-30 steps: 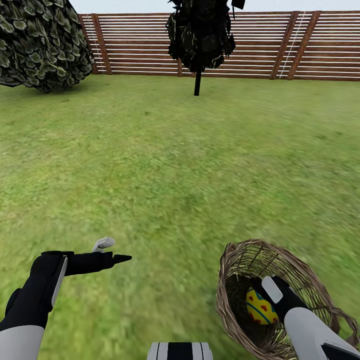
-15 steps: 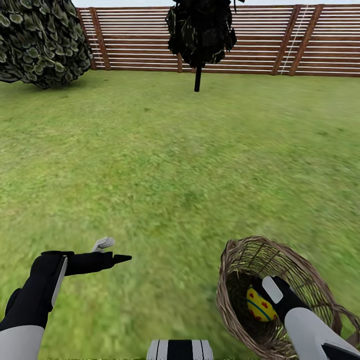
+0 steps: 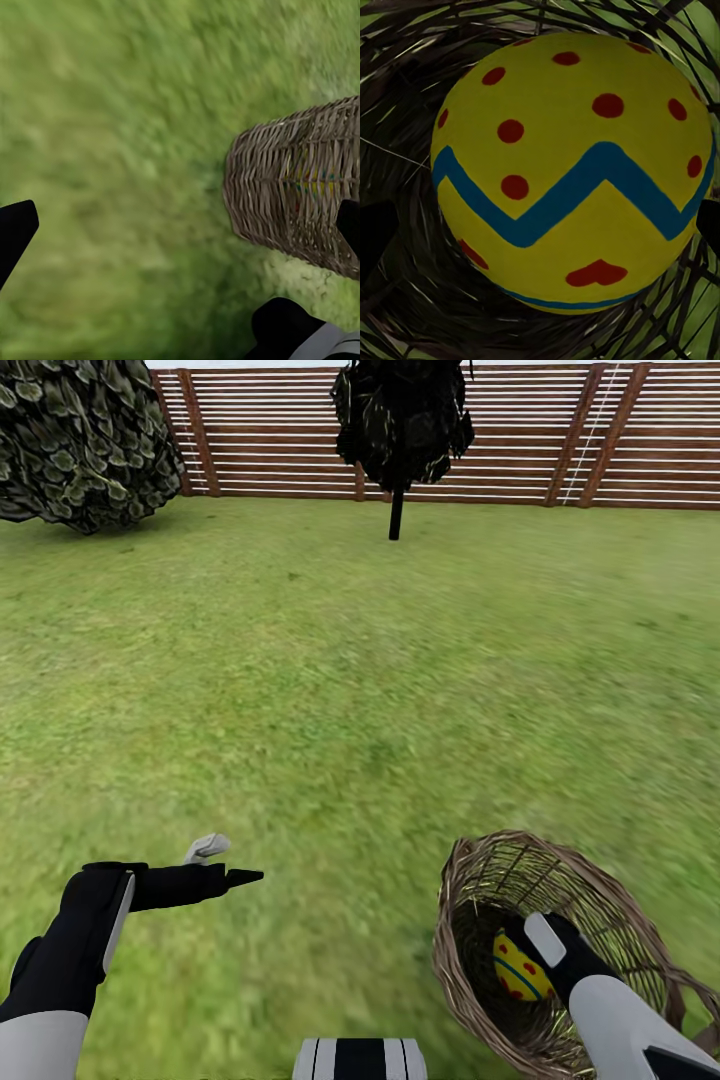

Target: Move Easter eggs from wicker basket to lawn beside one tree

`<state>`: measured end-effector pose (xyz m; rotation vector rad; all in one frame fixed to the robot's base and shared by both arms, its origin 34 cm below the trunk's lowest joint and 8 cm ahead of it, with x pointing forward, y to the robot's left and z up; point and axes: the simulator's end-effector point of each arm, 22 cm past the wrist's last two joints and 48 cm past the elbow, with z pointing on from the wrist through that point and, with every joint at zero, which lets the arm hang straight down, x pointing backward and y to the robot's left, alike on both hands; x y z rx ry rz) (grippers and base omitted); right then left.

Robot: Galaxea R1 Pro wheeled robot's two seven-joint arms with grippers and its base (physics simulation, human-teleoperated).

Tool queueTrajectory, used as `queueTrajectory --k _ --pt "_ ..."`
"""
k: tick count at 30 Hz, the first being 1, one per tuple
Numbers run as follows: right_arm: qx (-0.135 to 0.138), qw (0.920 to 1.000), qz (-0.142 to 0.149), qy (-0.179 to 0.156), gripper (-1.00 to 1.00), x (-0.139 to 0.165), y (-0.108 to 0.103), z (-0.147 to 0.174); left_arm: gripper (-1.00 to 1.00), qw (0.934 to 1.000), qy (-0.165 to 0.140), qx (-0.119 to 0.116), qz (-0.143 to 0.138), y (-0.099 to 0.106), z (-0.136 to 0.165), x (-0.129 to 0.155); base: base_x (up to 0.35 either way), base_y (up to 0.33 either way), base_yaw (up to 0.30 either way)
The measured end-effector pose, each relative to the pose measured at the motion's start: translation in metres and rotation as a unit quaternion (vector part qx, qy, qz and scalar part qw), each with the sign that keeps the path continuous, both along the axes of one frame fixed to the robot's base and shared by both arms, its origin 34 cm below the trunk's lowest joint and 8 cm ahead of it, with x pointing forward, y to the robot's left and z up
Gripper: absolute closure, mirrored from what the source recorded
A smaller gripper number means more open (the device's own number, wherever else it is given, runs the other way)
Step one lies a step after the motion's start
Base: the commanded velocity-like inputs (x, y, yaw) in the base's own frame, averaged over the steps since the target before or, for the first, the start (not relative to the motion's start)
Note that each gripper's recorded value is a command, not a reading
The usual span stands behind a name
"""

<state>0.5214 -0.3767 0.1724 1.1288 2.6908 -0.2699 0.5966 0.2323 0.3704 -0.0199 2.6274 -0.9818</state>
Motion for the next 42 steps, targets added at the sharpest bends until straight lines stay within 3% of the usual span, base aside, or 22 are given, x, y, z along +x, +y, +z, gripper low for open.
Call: queueTrajectory --k 9,42 --pt "-0.004 0.9999 -0.002 0.014 -1.0 -0.011 -0.002 -0.017 -1.0 0.9998 0.018 0.0 0.0 0.0 -0.02 -0.006 0.0 0.0 0.0" --pt "-0.004 0.9994 0.0 0.034 -1.0 -0.025 -0.001 -0.036 -1.0 0.9992 0.04 0.0 0.0 0.0 -0.043 -0.013 0.0 0.0 0.0"
